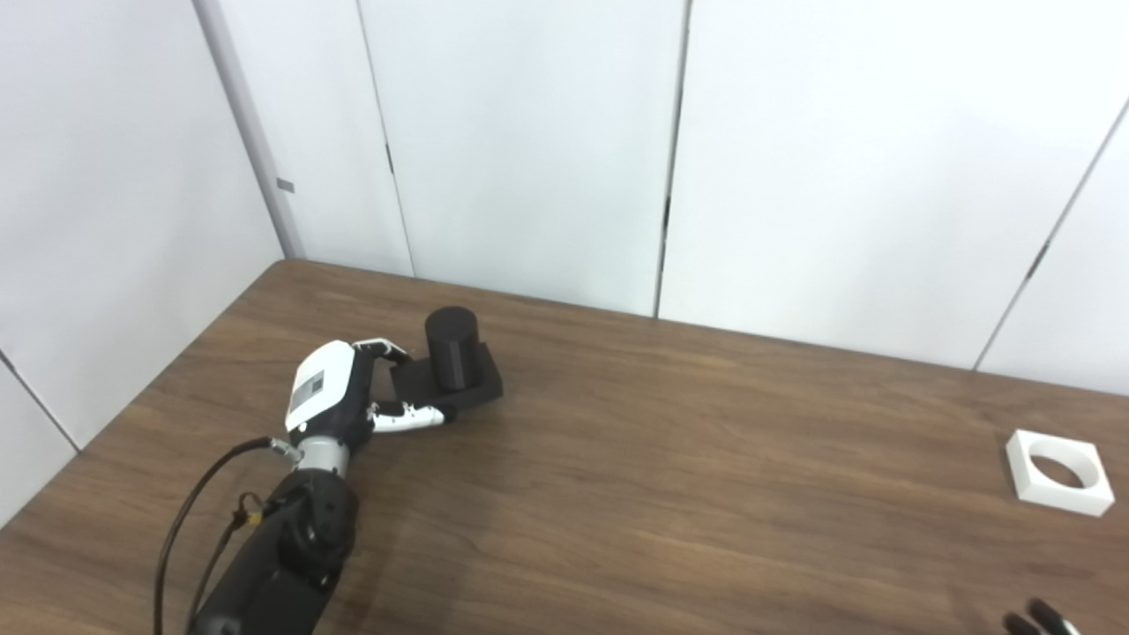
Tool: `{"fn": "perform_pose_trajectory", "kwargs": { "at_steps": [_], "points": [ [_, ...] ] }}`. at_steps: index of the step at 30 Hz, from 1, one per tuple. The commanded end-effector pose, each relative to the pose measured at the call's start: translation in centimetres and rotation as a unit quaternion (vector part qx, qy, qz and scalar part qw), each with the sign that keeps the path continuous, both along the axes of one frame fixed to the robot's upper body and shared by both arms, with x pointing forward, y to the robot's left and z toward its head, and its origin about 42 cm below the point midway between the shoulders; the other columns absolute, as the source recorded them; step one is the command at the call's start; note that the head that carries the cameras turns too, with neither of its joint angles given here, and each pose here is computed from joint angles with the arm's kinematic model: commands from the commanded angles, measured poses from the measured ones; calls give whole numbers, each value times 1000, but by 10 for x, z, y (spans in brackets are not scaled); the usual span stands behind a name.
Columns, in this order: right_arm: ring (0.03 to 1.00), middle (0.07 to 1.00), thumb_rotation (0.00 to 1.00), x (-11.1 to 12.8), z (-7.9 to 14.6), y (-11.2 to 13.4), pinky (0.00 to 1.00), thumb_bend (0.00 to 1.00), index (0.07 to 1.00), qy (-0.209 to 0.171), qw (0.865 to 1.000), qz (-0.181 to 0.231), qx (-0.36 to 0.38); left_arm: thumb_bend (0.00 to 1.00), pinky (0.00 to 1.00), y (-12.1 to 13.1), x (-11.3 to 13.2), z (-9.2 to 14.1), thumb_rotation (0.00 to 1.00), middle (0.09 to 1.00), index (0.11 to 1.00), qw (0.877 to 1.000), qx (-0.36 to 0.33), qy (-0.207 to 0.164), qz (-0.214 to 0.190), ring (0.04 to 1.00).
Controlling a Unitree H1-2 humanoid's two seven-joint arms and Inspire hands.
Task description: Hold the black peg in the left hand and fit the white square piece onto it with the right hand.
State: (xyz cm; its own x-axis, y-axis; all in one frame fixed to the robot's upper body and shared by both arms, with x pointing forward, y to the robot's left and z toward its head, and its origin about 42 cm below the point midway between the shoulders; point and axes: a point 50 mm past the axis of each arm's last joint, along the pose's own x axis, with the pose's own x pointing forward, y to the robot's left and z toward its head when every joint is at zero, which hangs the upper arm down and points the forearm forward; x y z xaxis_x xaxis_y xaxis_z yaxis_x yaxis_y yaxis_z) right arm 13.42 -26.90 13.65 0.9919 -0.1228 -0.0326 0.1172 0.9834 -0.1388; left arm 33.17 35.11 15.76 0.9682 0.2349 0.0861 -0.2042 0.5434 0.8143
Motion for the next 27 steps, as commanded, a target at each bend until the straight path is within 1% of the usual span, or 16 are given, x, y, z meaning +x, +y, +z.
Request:
{"fn": "perform_pose_trajectory", "kwargs": {
  "at_steps": [1, 3, 5, 6, 7, 11, 12, 14, 18, 20, 24, 27],
  "points": [
    [917, 901, 1000, -2, 10, 8, 895, 598, 927, -34, 999, 5, 18, 520, 738, -6, -1, 27, 51, 738, 484, 999, 15, -34, -19, 810],
    [932, 914, 1000, -2, 10, 8, 912, 620, 942, -37, 999, 11, 18, 520, 735, -17, -11, 30, 51, 737, 485, 999, 4, -34, -34, 808],
    [950, 924, 1000, -2, 10, 8, 957, 642, 956, -36, 999, 12, 17, 520, 754, -29, -21, 31, 50, 744, 485, 998, -5, -30, -47, 820],
    [953, 926, 1000, -2, 11, 8, 964, 645, 958, -36, 999, 12, 15, 520, 757, -36, -26, 31, 50, 745, 485, 998, -4, -29, -58, 822],
    [947, 922, 1000, -2, 11, 8, 950, 627, 955, -36, 999, 12, 13, 520, 751, -43, -30, 30, 49, 743, 484, 997, 1, -27, -67, 820],
    [935, 913, 1000, -2, 13, 9, 926, 608, 945, -30, 999, 8, 7, 520, 728, -68, -48, 25, 48, 749, 485, 995, 5, -13, -99, 817],
    [932, 911, 1000, -2, 13, 10, 924, 597, 944, -29, 1000, 7, 9, 520, 718, -77, -54, 23, 47, 752, 485, 994, 3, -10, -113, 816],
    [930, 909, 1000, -2, 13, 11, 929, 593, 942, -28, 1000, 6, 13, 520, 707, -88, -61, 19, 47, 754, 485, 991, -3, -7, -131, 815],
    [929, 908, 1000, -3, 16, 14, 935, 587, 936, -26, 1000, 5, 9, 520, 711, -118, -83, 11, 46, 752, 485, 985, -22, 6, -170, 812],
    [931, 908, 1000, -3, 17, 14, 937, 559, 932, -26, 1000, 6, 9, 519, 703, -127, -90, 9, 46, 749, 484, 983, -29, 9, -182, 807],
    [913, 895, 1000, -4, 19, 16, 911, 505, 917, -27, 1000, 5, 2, 519, 738, -147, -107, 5, 45, 761, 485, 979, -46, 28, -195, 830],
    [897, 880, 1000, -4, 21, 17, 900, 460, 905, -29, 1000, 5, -6, 518, 741, -160, -117, -4, 44, 756, 485, 975, -55, 36, -211, 833]
  ]
}}
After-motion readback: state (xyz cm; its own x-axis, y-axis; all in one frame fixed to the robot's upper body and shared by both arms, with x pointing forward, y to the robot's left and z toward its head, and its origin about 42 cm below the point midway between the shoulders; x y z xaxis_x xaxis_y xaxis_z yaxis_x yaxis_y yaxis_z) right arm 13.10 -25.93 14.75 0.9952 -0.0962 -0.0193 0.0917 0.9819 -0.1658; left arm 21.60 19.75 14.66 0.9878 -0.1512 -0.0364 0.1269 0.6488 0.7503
